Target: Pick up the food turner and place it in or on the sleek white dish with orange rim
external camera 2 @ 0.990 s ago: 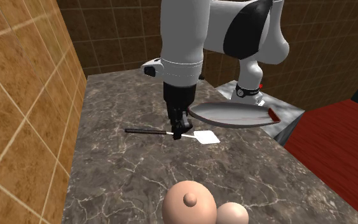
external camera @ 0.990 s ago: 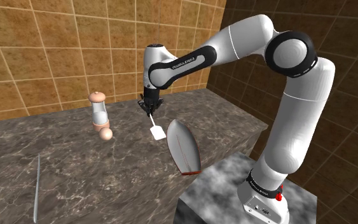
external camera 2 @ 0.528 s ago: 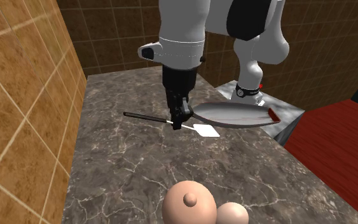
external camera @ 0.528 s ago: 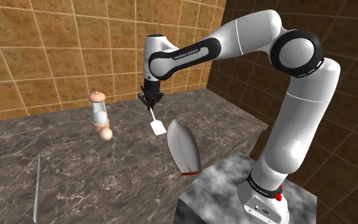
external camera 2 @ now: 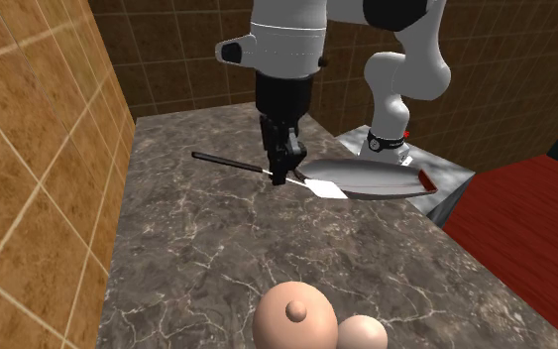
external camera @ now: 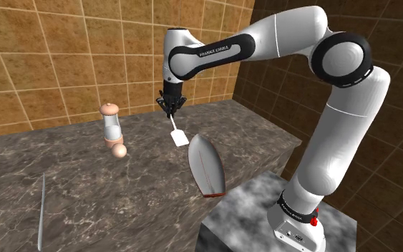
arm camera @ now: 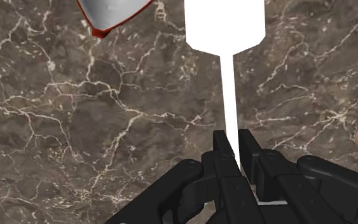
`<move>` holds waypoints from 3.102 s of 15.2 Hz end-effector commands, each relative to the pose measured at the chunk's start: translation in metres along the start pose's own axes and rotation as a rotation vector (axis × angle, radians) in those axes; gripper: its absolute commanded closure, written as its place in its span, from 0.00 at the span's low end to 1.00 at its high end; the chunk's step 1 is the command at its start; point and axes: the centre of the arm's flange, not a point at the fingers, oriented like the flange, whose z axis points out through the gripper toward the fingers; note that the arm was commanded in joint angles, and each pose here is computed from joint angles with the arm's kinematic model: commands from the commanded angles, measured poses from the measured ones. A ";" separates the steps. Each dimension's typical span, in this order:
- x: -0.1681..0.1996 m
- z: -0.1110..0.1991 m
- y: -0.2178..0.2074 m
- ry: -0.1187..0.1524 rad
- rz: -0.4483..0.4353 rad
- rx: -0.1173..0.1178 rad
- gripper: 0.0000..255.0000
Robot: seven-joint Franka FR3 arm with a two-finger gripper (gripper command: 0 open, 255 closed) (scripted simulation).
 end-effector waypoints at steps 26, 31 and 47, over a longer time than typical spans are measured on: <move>-0.221 0.022 0.053 0.000 0.000 0.000 1.00; -0.223 0.049 0.053 0.000 0.000 0.000 1.00; -0.223 0.040 0.053 0.000 0.000 0.000 0.00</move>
